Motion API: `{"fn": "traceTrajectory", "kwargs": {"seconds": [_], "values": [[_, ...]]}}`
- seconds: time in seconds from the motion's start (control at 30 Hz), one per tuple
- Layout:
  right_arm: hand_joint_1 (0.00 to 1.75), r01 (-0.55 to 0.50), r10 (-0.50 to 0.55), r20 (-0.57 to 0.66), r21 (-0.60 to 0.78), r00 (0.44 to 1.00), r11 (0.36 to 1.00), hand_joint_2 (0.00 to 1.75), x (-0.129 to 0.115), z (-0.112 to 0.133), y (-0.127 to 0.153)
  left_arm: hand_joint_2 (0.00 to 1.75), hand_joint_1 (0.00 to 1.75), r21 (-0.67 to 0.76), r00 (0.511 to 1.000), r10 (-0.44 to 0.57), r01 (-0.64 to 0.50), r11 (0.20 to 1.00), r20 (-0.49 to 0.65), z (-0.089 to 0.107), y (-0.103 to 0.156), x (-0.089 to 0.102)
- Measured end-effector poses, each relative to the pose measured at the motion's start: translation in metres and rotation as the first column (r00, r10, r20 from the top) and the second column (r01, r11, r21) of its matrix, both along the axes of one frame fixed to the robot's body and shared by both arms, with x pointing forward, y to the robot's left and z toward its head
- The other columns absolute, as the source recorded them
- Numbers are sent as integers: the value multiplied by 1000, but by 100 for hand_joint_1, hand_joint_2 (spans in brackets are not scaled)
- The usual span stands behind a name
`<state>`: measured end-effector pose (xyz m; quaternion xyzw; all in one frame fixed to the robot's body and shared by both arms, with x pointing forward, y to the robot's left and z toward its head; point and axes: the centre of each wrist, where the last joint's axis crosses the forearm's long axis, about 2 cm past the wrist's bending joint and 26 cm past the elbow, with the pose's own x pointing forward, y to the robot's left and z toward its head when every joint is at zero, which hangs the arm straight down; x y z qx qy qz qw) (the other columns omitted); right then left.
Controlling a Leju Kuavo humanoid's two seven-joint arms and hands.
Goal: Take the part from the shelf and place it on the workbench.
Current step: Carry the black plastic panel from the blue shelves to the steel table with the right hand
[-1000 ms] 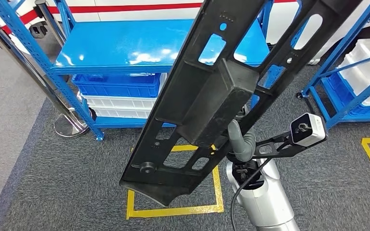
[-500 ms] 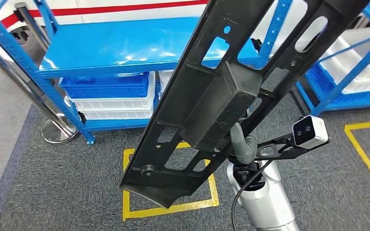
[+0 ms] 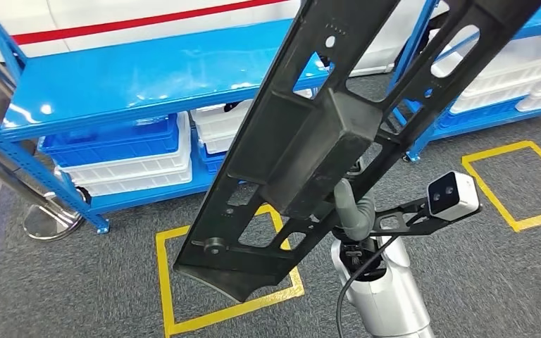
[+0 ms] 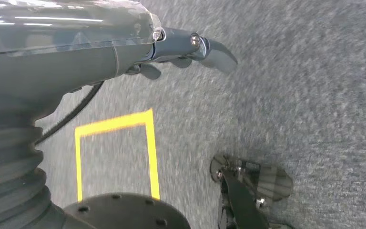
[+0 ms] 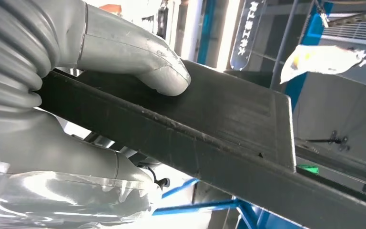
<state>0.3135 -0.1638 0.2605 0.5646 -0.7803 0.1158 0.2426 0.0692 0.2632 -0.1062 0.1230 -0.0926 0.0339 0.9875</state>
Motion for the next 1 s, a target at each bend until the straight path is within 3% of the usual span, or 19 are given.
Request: {"fn": "traceTrajectory", "kwargs": {"seconds": [0.4,0.7,1.0], "values": [[175,251,-250,45,-14,967,968,175,-8,-8,-12,175,0,24,999,-46,46,999,10,1,1,5],[175,267,-268,61,34,961,963,175,-19,-17,-18,175,0,72,997,-74,71,995,38,2,14,13],[175,294,-294,-8,24,956,955,175,-26,-32,-17,175,0,129,992,-114,107,986,45,1,25,10]]}}
